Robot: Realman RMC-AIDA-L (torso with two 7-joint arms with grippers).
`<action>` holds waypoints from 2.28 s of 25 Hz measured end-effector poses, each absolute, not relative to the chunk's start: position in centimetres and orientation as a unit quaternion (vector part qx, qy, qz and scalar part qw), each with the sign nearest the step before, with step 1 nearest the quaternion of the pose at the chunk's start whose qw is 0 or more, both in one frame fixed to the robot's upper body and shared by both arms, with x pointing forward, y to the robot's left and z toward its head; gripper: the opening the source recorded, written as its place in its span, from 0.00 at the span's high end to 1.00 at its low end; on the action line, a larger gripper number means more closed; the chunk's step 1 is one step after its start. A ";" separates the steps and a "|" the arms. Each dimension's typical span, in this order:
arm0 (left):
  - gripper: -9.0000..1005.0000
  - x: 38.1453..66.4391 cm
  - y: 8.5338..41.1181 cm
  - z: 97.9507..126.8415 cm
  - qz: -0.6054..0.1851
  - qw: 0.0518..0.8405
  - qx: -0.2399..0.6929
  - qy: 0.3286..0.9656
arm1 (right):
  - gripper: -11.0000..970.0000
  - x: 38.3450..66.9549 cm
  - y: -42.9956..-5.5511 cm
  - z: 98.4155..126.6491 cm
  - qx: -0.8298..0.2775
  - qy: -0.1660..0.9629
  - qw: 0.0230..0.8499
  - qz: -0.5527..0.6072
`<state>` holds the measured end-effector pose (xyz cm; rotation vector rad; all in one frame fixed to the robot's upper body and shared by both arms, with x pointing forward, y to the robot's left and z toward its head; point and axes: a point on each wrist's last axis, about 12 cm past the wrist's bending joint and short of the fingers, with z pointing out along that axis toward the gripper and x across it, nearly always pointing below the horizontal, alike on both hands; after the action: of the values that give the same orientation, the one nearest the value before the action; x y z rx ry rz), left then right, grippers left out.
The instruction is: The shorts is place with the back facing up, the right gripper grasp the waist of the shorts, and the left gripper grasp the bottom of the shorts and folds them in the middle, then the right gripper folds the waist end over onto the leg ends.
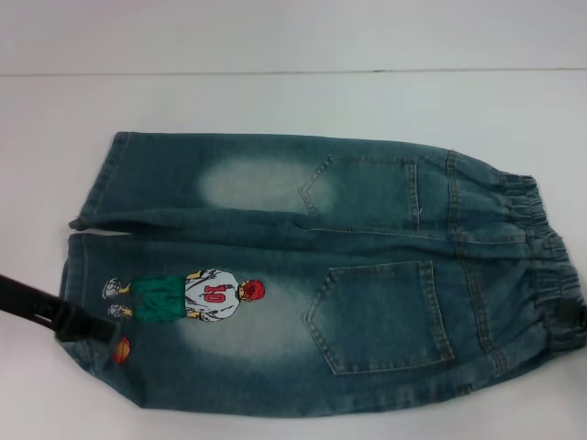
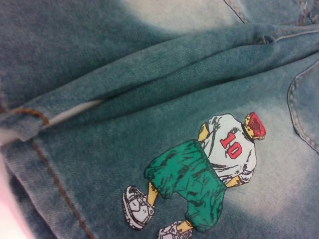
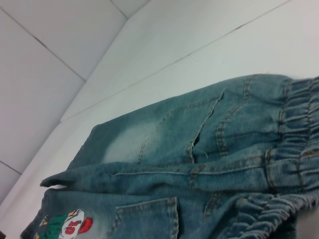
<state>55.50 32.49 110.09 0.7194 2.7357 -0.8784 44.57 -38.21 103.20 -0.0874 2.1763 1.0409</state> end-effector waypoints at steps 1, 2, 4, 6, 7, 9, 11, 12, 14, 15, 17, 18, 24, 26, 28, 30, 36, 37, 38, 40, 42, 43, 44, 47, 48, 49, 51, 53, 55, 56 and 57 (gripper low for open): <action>0.96 55.5 32.5 110.1 -0.295 0.090 0.241 0.920 | 0.94 44.7 -38.3 103.3 -0.034 0.843 0.356 0.402; 0.96 55.5 32.6 110.2 -0.295 0.090 0.239 0.921 | 0.94 44.8 -38.3 103.3 -0.035 0.843 0.357 0.401; 0.96 55.6 32.7 110.3 -0.294 0.089 0.237 0.922 | 0.94 44.9 -38.3 103.4 -0.037 0.843 0.358 0.401; 0.96 55.6 32.8 110.5 -0.292 0.087 0.235 0.923 | 0.94 45.1 -38.3 103.5 -0.038 0.842 0.359 0.401; 0.96 55.6 32.9 110.6 -0.292 0.086 0.233 0.924 | 0.94 45.2 -38.3 103.5 -0.039 0.842 0.359 0.400; 0.96 55.7 33.0 110.8 -0.291 0.086 0.232 0.924 | 0.94 45.3 -38.3 103.6 -0.040 0.842 0.360 0.400; 0.96 55.8 33.0 111.0 -0.290 0.088 0.231 0.925 | 0.94 45.4 -38.3 103.6 -0.041 0.842 0.360 0.400; 0.96 55.9 33.0 111.2 -0.289 0.089 0.231 0.925 | 0.94 45.5 -38.3 103.7 -0.041 0.842 0.361 0.400; 0.96 56.2 32.8 111.4 -0.289 0.092 0.234 0.924 | 0.94 45.6 -38.4 103.7 -0.040 0.841 0.363 0.399; 0.96 56.4 32.6 111.6 -0.288 0.093 0.237 0.923 | 0.94 45.6 -38.4 103.8 -0.040 0.841 0.364 0.399; 0.96 56.7 32.4 111.8 -0.287 0.096 0.241 0.922 | 0.94 45.7 -38.6 104.0 -0.040 0.840 0.366 0.397; 0.96 56.9 32.3 111.9 -0.287 0.098 0.243 0.922 | 0.94 45.9 -38.7 104.1 -0.040 0.840 0.368 0.398; 0.96 57.7 31.8 112.6 -0.283 0.106 0.249 0.920 | 0.94 46.8 -38.9 105.0 -0.040 0.834 0.375 0.402; 0.96 57.9 31.7 112.7 -0.282 0.109 0.249 0.920 | 0.94 47.3 -38.9 105.3 -0.044 0.832 0.377 0.405; 0.96 58.0 31.6 112.8 -0.282 0.112 0.248 0.920 | 0.94 47.7 -38.8 105.6 -0.050 0.830 0.378 0.406; 0.96 58.1 31.5 112.9 -0.284 0.116 0.247 0.919 | 0.94 48.2 -38.8 106.0 -0.054 0.829 0.380 0.406; 0.96 58.4 31.5 113.2 -0.284 0.126 0.242 0.919 | 0.94 49.7 -39.1 107.2 -0.058 0.832 0.384 0.398; 0.96 58.6 31.5 113.3 -0.284 0.132 0.241 0.919 | 0.94 50.0 -39.1 107.4 -0.057 0.832 0.384 0.396; 0.96 58.6 31.5 113.3 -0.284 0.132 0.241 0.919 | 0.94 50.3 -39.2 107.7 -0.057 0.832 0.385 0.394; 0.96 58.8 31.5 113.4 -0.284 0.139 0.239 0.918 | 0.94 50.7 -39.3 108.1 -0.059 0.833 0.388 0.391; 0.96 59.0 31.4 113.5 -0.283 0.146 0.238 0.918 | 0.94 51.3 -39.3 108.6 -0.062 0.832 0.391 0.388; 0.96 59.2 31.4 113.6 -0.282 0.151 0.237 0.917 | 0.94 51.5 -39.3 108.8 -0.062 0.832 0.392 0.387; 0.96 59.3 31.3 113.7 -0.282 0.154 0.237 0.917 | 0.94 51.8 -39.3 109.0 -0.064 0.832 0.393 0.386; 0.96 59.5 31.1 113.9 -0.283 0.159 0.237 0.916 | 0.94 52.7 -39.1 109.7 -0.071 0.831 0.398 0.382; 0.96 59.6 31.1 114.0 -0.284 0.162 0.237 0.915 | 0.94 53.0 -39.1 109.9 -0.072 0.831 0.399 0.380; 0.96 59.9 31.0 114.2 -0.284 0.168 0.235 0.914 | 0.94 53.2 -39.1 110.1 -0.072 0.831 0.401 0.379; 0.96 60.3 30.8 114.4 -0.281 0.175 0.231 0.915 | 0.94 53.8 -39.0 110.6 -0.074 0.831 0.404 0.375; 0.96 60.5 30.8 114.5 -0.279 0.179 0.228 0.916 | 0.94 54.4 -39.0 111.1 -0.077 0.832 0.405 0.372; 0.96 61.0 30.8 114.9 -0.272 0.196 0.223 0.915 | 0.94 54.9 -38.8 111.6 -0.081 0.832 0.406 0.368; 0.96 61.2 30.9 115.1 -0.272 0.207 0.218 0.914 | 0.94 55.1 -38.7 111.7 -0.083 0.833 0.406 0.367; 0.96 61.3 30.9 115.2 -0.273 0.211 0.216 0.913 | 0.94 55.4 -38.6 111.8 -0.085 0.833 0.407 0.365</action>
<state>61.26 30.91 115.22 0.6004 2.5368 -0.7598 55.38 -38.60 111.85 -0.2136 2.1007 0.9214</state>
